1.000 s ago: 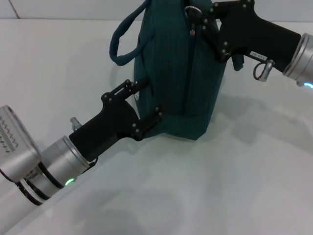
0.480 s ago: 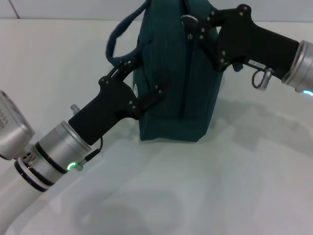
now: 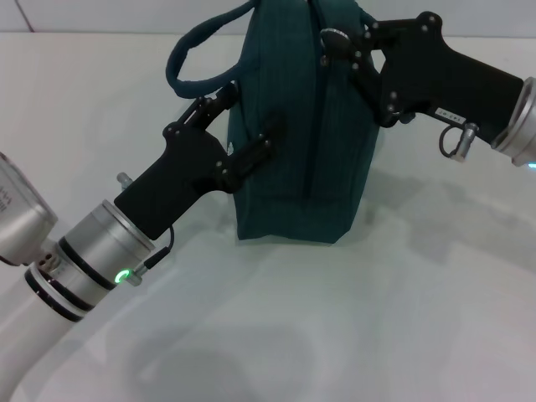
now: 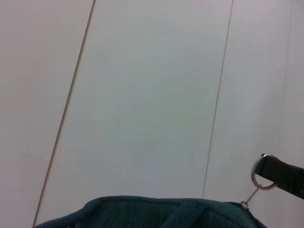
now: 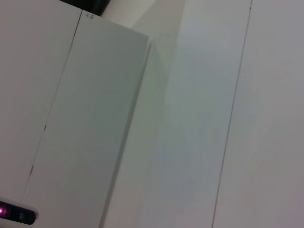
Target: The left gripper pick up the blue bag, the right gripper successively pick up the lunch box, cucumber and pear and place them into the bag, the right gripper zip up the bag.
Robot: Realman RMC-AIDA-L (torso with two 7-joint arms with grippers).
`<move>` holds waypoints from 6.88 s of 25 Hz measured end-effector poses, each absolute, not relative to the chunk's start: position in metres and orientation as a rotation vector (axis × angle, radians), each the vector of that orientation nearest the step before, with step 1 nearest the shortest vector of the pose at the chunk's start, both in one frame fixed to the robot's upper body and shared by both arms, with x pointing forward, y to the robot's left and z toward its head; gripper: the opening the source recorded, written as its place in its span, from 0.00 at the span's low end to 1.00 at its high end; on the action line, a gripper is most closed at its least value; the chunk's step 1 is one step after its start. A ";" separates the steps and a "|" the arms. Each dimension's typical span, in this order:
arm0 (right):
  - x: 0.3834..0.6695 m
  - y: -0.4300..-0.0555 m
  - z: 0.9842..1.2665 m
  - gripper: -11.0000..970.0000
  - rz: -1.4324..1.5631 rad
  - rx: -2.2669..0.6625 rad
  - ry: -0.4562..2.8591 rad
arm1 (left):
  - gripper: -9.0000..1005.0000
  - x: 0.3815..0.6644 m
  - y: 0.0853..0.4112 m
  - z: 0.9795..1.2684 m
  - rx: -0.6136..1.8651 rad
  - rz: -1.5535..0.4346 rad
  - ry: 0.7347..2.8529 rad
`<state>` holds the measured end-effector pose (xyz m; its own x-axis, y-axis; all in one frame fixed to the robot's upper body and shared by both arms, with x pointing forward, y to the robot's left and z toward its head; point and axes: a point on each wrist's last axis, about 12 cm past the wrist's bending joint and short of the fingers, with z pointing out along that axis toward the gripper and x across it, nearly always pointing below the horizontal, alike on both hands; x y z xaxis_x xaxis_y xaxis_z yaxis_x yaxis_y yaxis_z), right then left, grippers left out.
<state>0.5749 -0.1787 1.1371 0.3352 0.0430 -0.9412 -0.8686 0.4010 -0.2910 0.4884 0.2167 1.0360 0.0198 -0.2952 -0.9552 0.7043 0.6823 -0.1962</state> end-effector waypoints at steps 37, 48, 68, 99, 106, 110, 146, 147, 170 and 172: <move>0.556 -0.163 1.135 0.03 0.807 -1.097 0.952 | 0.04 0.474 0.256 1.043 0.672 -0.671 1.222; 0.566 -0.177 1.136 0.03 0.766 -0.914 0.988 | 0.05 0.475 0.275 1.042 0.654 -0.575 1.254; 0.575 -0.192 1.123 0.03 0.738 -0.804 1.100 | 0.08 0.483 0.273 1.049 0.594 -0.659 1.258; 0.574 -0.192 1.123 0.03 0.740 -0.808 1.092 | 0.84 0.580 0.263 1.135 0.705 -1.142 1.510; 0.574 -0.191 1.123 0.03 0.737 -0.809 1.094 | 0.84 0.581 0.261 1.132 0.755 -1.059 1.569; 0.574 -0.192 1.122 0.03 0.736 -0.808 1.097 | 0.77 0.581 0.261 1.128 0.770 -1.024 1.585; 0.567 -0.167 1.124 0.03 0.829 -0.871 1.060 | 0.21 0.555 0.270 1.113 0.903 -0.981 1.439; 0.567 -0.165 1.124 0.03 0.838 -0.874 1.055 | 0.20 0.553 0.271 1.113 0.908 -0.976 1.429; 0.565 -0.165 1.116 0.03 0.860 -0.826 1.105 | 0.13 0.536 0.306 1.113 0.893 -0.922 1.413; 0.565 -0.171 1.112 0.03 0.846 -0.794 1.132 | 0.13 0.538 0.304 1.113 0.908 -0.926 1.424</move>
<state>0.5646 -0.1709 1.1122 0.2020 0.1625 -0.9658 -0.8804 0.4622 -0.1064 0.5379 0.3041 1.1129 -0.0481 0.0187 -0.9987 0.9204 0.3891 -0.0370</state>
